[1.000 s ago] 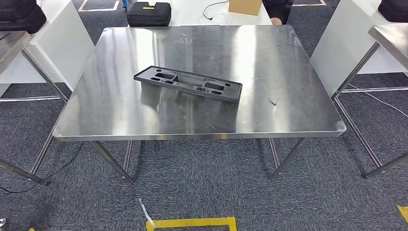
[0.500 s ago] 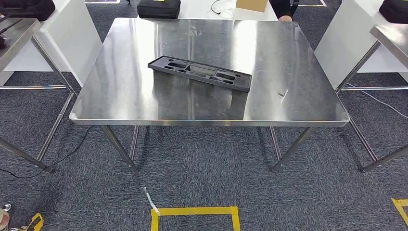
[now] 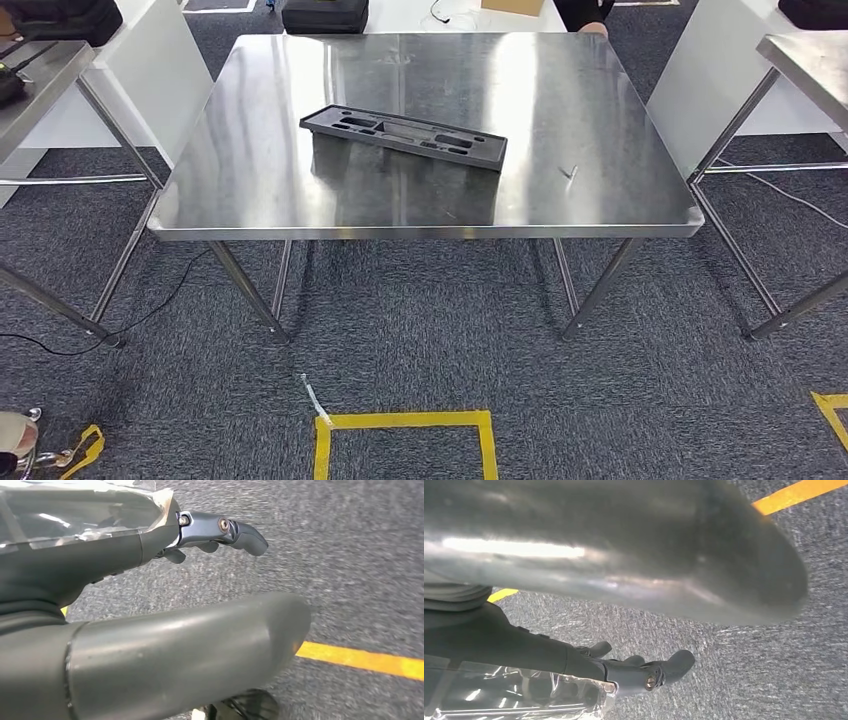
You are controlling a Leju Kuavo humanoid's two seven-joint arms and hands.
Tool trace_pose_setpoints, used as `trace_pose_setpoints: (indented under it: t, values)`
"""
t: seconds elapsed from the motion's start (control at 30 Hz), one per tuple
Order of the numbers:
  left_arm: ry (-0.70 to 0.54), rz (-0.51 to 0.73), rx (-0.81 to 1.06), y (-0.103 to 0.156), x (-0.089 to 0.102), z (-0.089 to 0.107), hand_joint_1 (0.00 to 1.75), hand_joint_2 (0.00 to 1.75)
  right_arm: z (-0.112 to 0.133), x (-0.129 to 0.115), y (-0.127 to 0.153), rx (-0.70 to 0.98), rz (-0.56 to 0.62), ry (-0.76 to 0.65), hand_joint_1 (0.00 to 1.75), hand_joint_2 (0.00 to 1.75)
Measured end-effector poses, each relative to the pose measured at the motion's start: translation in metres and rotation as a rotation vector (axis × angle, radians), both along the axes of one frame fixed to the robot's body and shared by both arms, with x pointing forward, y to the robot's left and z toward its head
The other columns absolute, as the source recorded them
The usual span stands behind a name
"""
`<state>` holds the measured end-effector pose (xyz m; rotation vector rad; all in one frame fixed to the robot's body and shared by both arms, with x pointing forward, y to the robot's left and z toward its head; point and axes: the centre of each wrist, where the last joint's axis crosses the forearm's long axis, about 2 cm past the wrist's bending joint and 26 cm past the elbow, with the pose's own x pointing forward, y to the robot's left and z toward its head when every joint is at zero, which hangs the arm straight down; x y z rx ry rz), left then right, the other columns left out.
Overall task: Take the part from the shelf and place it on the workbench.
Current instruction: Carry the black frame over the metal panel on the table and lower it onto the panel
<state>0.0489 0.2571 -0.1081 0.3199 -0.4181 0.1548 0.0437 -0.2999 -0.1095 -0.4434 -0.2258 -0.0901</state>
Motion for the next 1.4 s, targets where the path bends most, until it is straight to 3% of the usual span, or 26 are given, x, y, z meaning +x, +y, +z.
trace_pose_setpoints:
  t: [1.4]
  values:
    - [-0.019,0.019,0.005,0.0035,-0.0023,-0.0006,0.00,0.00,0.0000,0.0001,-0.0046,-0.002,0.013,-0.026,0.00,0.00]
